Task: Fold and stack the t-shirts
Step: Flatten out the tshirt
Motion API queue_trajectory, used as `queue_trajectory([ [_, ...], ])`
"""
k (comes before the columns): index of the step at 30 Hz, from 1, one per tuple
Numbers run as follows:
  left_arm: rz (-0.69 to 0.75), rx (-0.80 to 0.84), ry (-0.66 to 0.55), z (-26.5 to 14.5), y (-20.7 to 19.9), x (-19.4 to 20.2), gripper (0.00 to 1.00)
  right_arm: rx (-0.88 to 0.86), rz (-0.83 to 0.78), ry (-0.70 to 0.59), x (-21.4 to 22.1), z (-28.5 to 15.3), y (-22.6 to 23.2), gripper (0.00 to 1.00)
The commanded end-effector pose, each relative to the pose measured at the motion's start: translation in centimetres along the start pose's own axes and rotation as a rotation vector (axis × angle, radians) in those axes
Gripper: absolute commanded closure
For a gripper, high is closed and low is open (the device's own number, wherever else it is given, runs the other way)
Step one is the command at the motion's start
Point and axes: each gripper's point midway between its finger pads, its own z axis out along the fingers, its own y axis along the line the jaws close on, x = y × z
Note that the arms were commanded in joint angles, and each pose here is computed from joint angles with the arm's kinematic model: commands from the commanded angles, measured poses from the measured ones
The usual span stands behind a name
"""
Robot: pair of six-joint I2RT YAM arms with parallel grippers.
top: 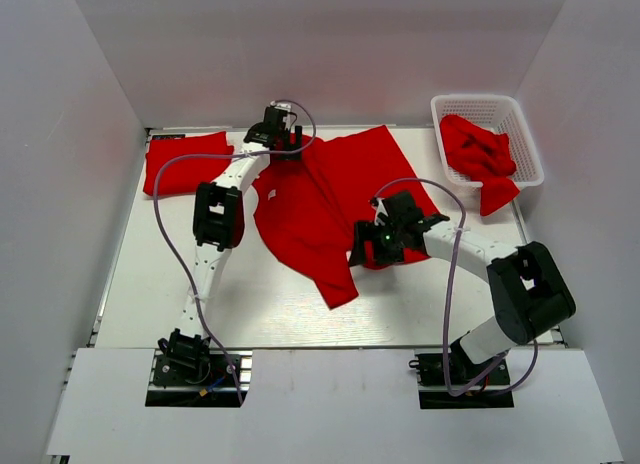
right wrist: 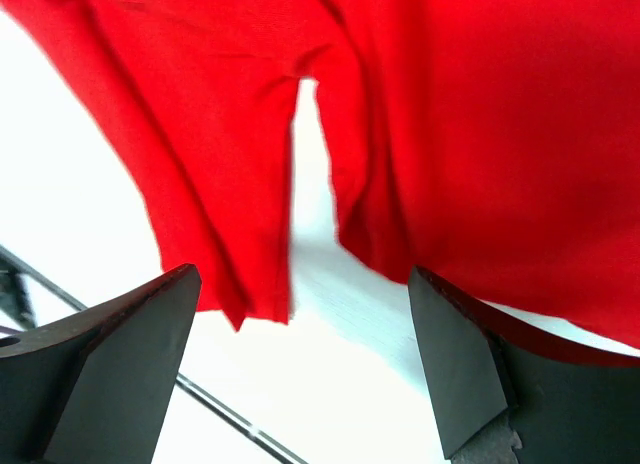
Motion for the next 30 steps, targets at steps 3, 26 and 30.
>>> queue_trajectory([
  [3, -0.025, -0.038, -0.203, -2.5, 0.9, -7.2, 0.00, -0.063, -0.015, -0.032, -3.1, -0.9, 2.9, 0.10],
  [26, -0.176, 0.297, 0.273, -20.4, -4.5, 14.2, 0.00, 0.528, 0.163, -0.223, -10.3, -4.0, -10.4, 0.10],
  [30, -0.172, 0.263, 0.350, -19.3, -4.0, 16.9, 0.00, 0.504, 0.197, -0.181, -9.6, -2.7, -11.8, 0.10],
])
